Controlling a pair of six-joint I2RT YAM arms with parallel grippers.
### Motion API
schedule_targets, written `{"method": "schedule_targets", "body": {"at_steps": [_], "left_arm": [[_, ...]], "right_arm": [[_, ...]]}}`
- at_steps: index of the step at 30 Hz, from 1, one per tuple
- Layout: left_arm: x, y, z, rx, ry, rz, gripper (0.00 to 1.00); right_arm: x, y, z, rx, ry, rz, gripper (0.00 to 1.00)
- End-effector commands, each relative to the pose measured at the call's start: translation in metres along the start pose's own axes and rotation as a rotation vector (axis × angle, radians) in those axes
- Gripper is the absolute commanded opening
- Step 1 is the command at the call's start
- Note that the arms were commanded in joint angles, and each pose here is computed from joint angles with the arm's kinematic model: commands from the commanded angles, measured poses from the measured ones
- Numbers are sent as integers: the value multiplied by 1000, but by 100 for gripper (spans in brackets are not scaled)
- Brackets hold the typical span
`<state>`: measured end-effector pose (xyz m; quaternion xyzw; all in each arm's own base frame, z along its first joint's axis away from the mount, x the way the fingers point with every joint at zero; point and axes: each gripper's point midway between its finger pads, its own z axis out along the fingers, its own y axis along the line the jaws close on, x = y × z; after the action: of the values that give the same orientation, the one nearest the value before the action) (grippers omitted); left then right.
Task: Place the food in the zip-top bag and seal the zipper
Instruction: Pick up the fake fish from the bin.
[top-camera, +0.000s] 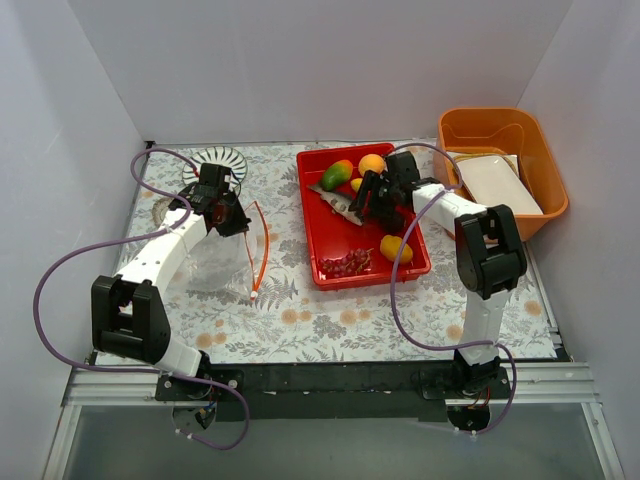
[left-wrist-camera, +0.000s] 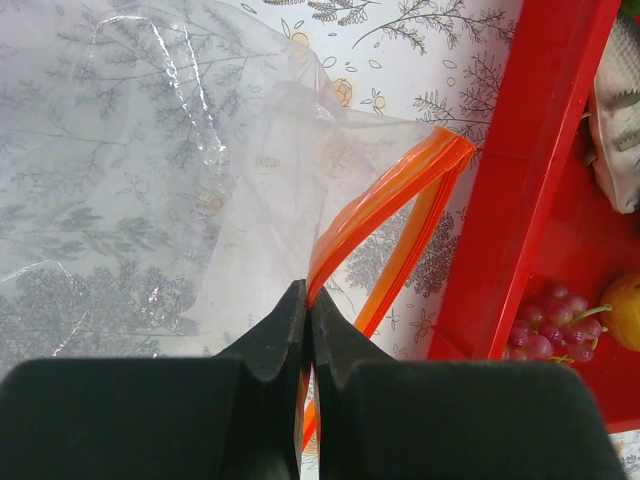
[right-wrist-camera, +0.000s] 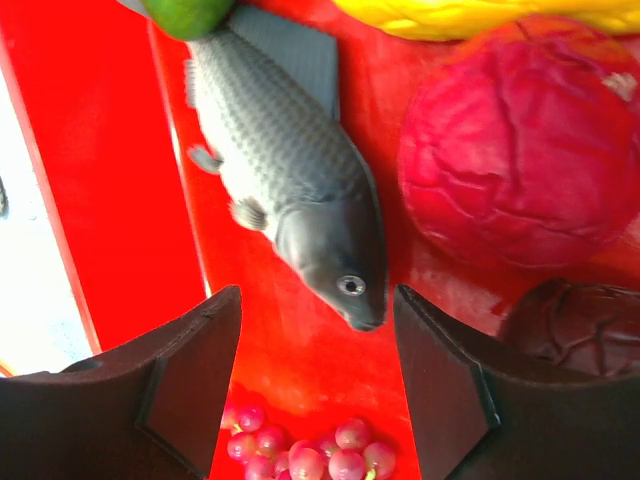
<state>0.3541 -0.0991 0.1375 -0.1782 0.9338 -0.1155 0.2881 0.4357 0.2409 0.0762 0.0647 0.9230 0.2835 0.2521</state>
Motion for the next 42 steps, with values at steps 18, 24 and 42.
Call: {"method": "schedule_targets", "body": {"at_steps": [18,24,42], "left_arm": [[-9,-15,-11,71,-9,-24,0],[-7,-15,-12,73,-10,-22,0],[-5,-16,-15,86,-8,-20,0]], "right_arm": [[-1,-14,34,-85,10,81,65],[7,-17,36,-79,45,66,64],[16,-3,46,-137,110,-22,34]]}}
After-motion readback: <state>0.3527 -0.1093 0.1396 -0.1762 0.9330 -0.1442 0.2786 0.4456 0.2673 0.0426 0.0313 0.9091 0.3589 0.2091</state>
